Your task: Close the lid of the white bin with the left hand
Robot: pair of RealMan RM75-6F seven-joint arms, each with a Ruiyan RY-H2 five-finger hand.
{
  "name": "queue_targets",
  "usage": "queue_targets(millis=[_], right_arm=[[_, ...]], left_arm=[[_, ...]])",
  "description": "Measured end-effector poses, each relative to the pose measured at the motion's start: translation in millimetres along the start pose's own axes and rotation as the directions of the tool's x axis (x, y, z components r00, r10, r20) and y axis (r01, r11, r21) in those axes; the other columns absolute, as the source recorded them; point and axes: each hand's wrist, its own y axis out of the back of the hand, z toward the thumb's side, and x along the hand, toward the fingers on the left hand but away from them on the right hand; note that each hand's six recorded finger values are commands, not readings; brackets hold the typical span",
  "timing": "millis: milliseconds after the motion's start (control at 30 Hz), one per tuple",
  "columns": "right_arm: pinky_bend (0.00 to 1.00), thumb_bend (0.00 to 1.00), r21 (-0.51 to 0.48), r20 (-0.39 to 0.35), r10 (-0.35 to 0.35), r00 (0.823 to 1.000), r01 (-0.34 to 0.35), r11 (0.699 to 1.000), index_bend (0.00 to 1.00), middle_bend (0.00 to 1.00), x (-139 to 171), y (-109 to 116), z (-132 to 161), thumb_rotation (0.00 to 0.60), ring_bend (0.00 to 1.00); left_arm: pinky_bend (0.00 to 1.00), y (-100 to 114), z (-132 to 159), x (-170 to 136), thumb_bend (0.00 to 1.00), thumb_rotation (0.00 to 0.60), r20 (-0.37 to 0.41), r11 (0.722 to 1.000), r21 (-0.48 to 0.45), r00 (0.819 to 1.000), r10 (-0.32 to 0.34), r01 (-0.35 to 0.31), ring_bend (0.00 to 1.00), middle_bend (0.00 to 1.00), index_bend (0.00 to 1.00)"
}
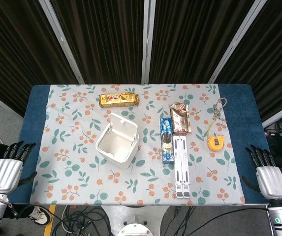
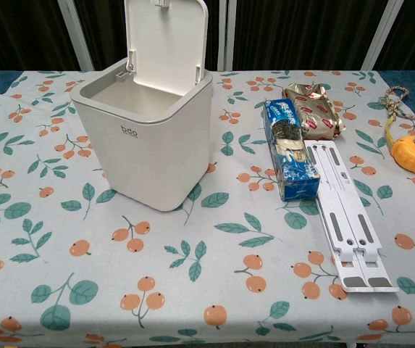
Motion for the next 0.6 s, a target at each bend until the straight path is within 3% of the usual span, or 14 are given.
queue_targets(millis=[333,600], right_arm=[[0.00,0.18,-0.002,0.001,-0.007,1.000,0.007,1.000,0.00,0.00,-1,3,1,0.600,0.00],[0.00,0.18,0.007,-0.003,0.002,1.000,-0.002,1.000,0.00,0.00,0,1,-1,0.600,0.00]], left_arm=[[0.12,4,6,4,0.18,0.600,0.023,1.000,-0.009,1.000,0.021,-0.021,0.07,0.16,0.12],[0.12,19,28,26,0.18,0.600,0.113,0.998,-0.023,0.992,0.057,-0.055,0.07,0.16,0.12]])
